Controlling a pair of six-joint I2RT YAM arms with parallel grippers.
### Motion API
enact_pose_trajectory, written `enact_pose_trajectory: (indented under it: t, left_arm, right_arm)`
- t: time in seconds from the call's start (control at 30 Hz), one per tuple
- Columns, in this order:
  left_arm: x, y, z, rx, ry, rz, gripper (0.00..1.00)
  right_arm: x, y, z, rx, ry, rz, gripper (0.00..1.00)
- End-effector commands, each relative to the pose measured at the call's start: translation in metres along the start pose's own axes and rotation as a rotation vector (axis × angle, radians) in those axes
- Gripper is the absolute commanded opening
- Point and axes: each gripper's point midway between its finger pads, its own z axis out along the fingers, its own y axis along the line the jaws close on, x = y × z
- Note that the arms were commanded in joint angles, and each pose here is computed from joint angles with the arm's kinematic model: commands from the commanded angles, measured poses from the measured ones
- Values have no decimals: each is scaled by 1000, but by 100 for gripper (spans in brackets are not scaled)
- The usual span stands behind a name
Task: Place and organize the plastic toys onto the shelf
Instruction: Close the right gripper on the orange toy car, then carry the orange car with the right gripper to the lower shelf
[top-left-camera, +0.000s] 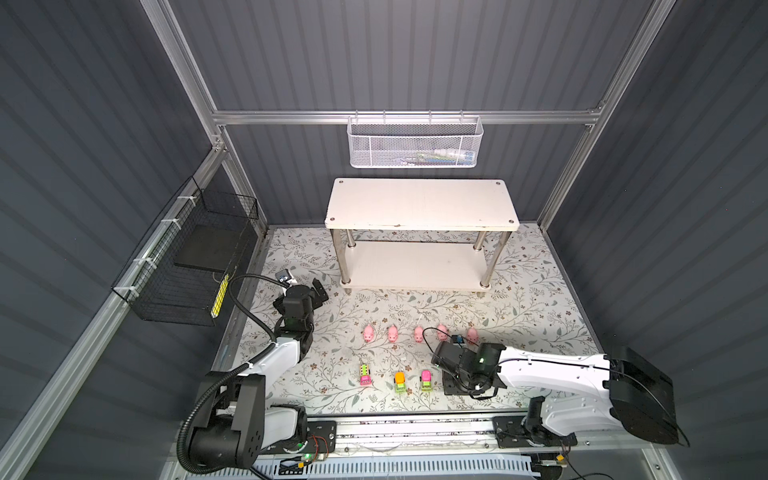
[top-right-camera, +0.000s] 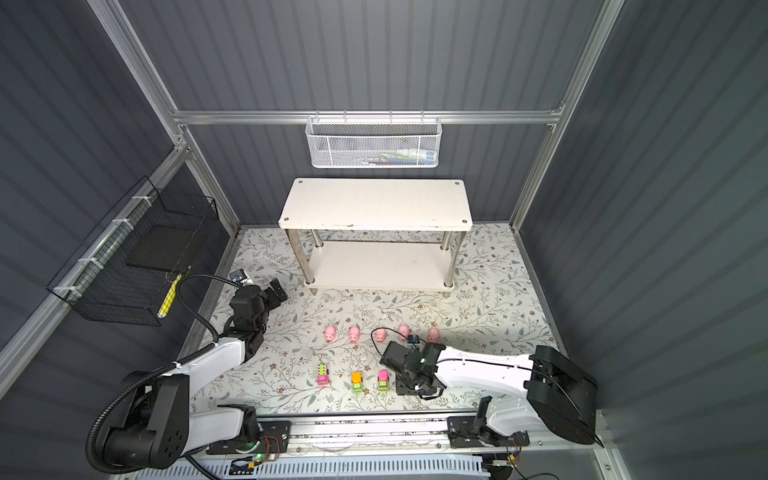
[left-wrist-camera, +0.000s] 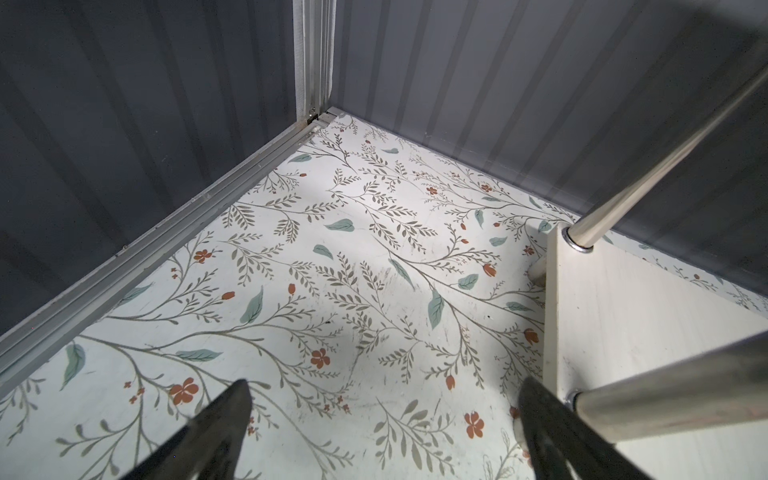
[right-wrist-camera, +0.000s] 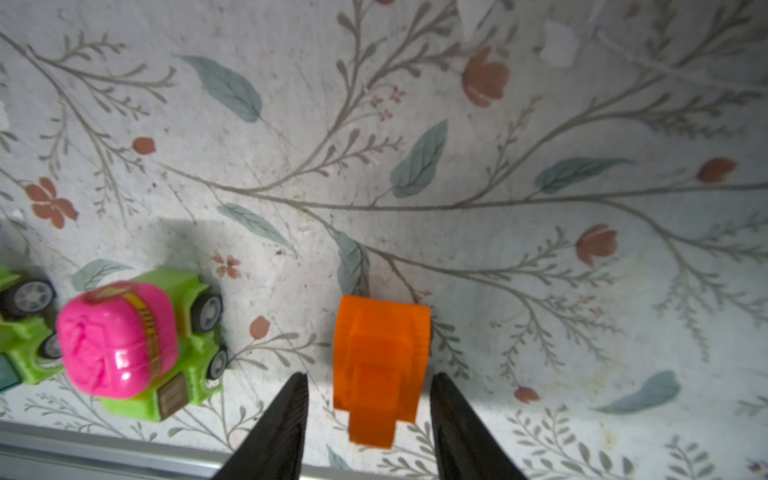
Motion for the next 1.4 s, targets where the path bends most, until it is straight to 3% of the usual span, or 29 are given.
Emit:
enact_pose_trajectory:
  t: [0.0,0.43,0.7,0.87,1.07,1.37]
  left_arm:
    - [2,0,-1,1,-6,-6,100]
    - [2,1,-2,-3,-9,-7,100]
    - [1,0,-1,-1,-8,-7,100]
    - [0,0,0,0,-5,-3,100]
    - [1,0,1,-6,0,1,100]
    - [2,1,1,-10,3,6,100]
  right_arm:
    - [2,-3,2,16,19,-4,48]
    - [0,-4,2,37,21,-19,26]
    - [-14,-6,-16,80,-33,-56,26]
    - [-46,0,-50,61,-112,-93,28]
    - [-112,-9,-87,10,-245,-80,29]
    - [-198,-22,-105,39,-390,-83,29]
